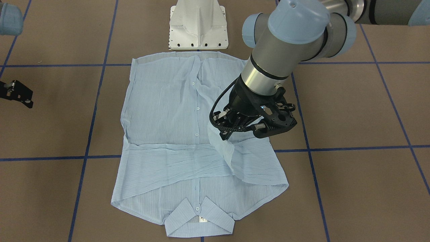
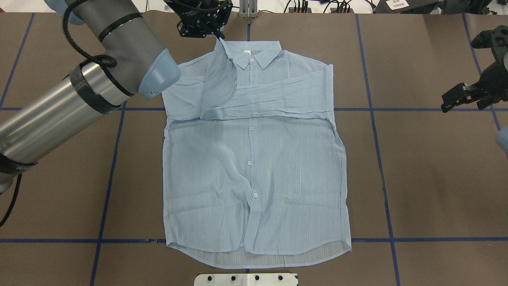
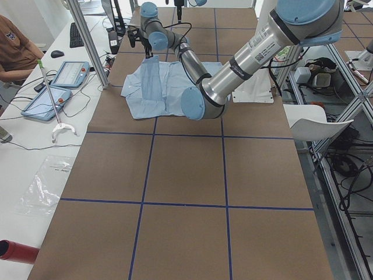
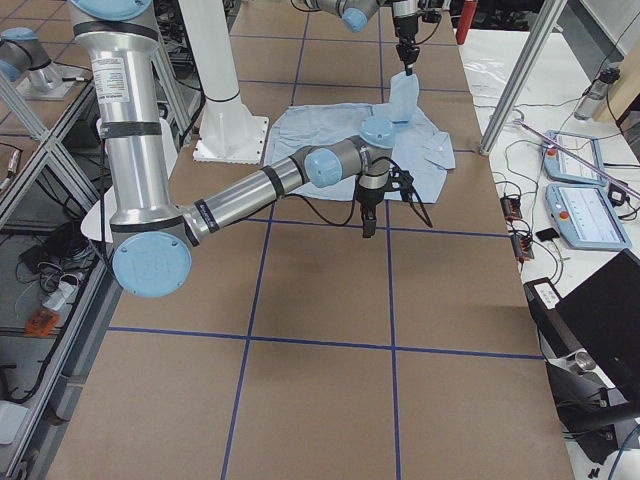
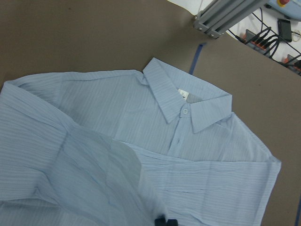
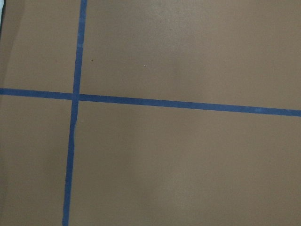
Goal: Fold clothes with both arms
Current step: 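Fold the held sleeve across the shirt body with the left gripper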
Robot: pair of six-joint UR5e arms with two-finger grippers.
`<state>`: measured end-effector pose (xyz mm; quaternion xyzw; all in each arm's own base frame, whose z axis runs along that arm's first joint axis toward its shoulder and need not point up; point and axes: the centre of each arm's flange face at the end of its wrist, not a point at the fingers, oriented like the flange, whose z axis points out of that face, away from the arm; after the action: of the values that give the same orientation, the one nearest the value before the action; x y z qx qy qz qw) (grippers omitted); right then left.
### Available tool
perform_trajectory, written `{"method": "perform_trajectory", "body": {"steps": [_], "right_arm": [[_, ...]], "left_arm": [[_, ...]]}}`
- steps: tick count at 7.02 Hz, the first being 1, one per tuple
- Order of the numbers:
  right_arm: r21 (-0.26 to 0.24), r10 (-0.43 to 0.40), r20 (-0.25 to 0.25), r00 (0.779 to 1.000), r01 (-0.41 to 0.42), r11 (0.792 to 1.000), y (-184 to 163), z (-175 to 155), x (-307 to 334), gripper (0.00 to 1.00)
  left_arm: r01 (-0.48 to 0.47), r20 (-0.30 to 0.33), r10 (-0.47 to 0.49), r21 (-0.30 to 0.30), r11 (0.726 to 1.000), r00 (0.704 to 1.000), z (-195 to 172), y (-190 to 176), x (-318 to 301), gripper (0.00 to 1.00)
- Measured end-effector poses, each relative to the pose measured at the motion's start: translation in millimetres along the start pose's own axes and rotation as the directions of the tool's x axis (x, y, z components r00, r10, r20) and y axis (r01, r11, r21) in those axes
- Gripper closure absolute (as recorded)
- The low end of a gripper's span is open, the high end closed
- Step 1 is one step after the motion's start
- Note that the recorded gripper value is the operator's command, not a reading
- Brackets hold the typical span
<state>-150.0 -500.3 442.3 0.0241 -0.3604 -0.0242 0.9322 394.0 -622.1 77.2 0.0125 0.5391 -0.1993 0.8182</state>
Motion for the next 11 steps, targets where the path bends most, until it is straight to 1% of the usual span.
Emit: {"method": "perform_trajectory", "body": {"steps": [1, 2, 3, 4, 6, 7, 8, 9, 11], "right_arm": [[-0.002, 0.003, -0.001, 1.0, -0.003, 1.0, -0.3, 0.9, 0.6, 0.0], [-0.003, 0.005, -0.002, 1.0, -0.005, 1.0, -0.7, 1.8, 1.1, 0.0], [-0.005, 0.006, -0.003, 1.0, -0.006, 1.0, -1.1, 2.7, 1.5, 0.0], [-0.007, 0.008, -0.004, 1.0, -0.008, 1.0, -1.4, 3.8, 2.3, 0.0], [-0.012, 0.012, -0.007, 1.0, -0.012, 1.0, -2.0, 6.7, 4.4, 0.0], [-0.013, 0.013, -0.008, 1.0, -0.014, 1.0, -2.4, 7.6, 5.0, 0.0], [-0.014, 0.014, -0.008, 1.0, -0.014, 1.0, -3.0, 8.0, 5.0, 0.0], [-0.014, 0.015, -0.008, 1.0, -0.015, 1.0, -3.9, 8.1, 4.6, 0.0], [-0.013, 0.016, -0.008, 1.0, -0.017, 1.0, -6.9, 8.7, 3.3, 0.0]], "left_arm": [[0.004, -0.006, -0.004, -0.007, 1.0, 1.0, 7.2, 2.1, 3.2, 1.0], [0.007, -0.012, -0.008, -0.023, 1.0, 1.0, 23.7, 9.5, 4.4, 1.0], [0.008, -0.027, -0.009, -0.048, 0.999, 1.0, 53.2, 21.4, 4.2, 1.0], [-0.004, -0.04, 0.001, -0.074, 0.997, 0.999, 85.9, 41.3, 7.5, 1.0], [-0.029, -0.038, 0.026, -0.096, 0.995, 0.999, 132.3, 86.1, 39.2, 1.0], [-0.045, -0.042, 0.041, -0.096, 0.994, 0.998, 152.7, 105.2, 53.8, 1.0], [-0.051, -0.054, 0.047, -0.075, 0.996, 0.997, 171.6, 116.9, 61.7, 1.0], [-0.044, -0.062, 0.04, -0.052, 0.998, 0.997, 183.8, 120.9, 66.3, 1.0], [-0.037, -0.071, 0.036, -0.026, 0.999, 0.997, 190.6, 120.6, 68.7, 1.0]]}}
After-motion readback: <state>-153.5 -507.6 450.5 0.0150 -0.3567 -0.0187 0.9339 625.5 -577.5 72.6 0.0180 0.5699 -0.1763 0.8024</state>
